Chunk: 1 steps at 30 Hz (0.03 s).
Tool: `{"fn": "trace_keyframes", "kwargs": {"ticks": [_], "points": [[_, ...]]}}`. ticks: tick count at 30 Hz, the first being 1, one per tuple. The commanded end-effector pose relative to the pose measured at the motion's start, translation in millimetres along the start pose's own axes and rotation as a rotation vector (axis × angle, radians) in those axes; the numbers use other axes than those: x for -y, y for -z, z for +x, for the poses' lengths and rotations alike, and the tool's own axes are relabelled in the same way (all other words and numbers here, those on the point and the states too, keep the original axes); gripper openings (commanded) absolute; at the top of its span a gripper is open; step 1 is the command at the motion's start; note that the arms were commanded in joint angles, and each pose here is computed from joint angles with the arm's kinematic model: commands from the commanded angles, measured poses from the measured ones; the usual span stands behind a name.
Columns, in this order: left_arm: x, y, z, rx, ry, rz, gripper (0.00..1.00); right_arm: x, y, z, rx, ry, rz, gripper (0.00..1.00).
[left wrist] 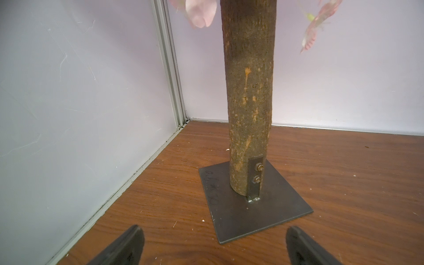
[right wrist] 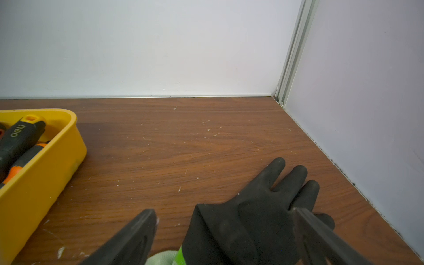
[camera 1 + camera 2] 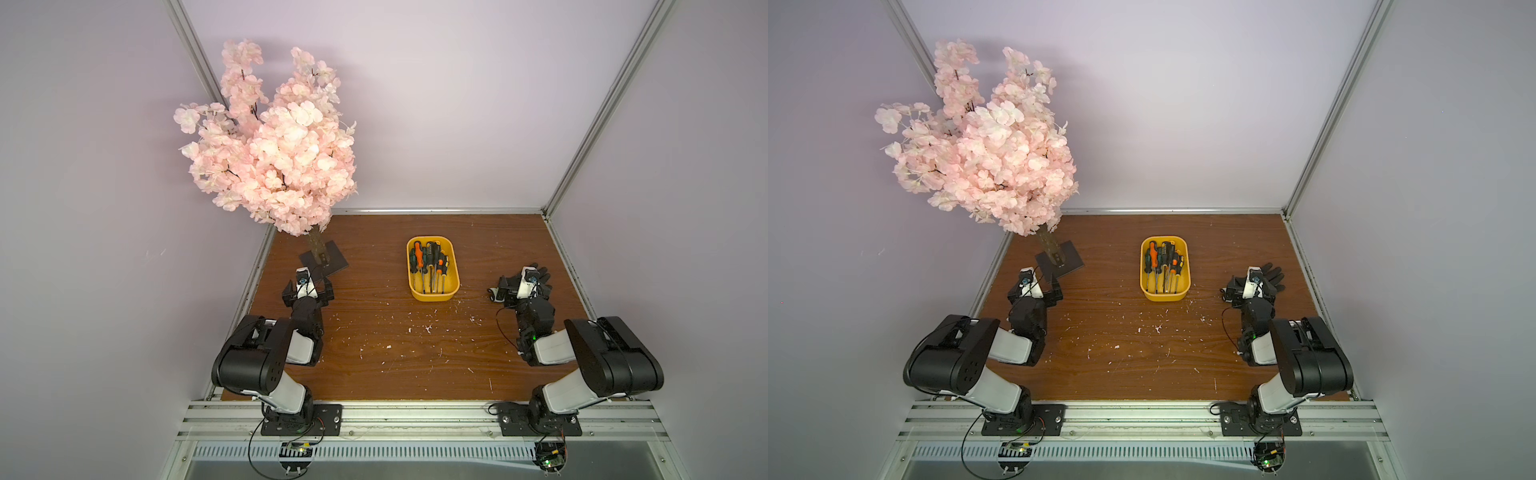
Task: Put the screwdriver on the desktop into the storage box
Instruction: Reset both arms
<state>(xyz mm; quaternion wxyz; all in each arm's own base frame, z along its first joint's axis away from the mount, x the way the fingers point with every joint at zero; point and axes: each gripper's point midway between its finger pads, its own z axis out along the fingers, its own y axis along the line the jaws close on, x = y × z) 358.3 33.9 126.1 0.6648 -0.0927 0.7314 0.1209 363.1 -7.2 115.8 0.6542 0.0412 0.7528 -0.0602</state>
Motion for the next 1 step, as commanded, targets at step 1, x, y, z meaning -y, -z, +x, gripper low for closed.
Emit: {"fn": "trace_keyframes", "kwargs": {"ticks": [1], "points": [[-2.4,0.2,-4.1,0.020,-0.004,-0.002,0.99,-3.6,-2.9,-12.3,0.040,0.004,-0.013,1.00]]}}
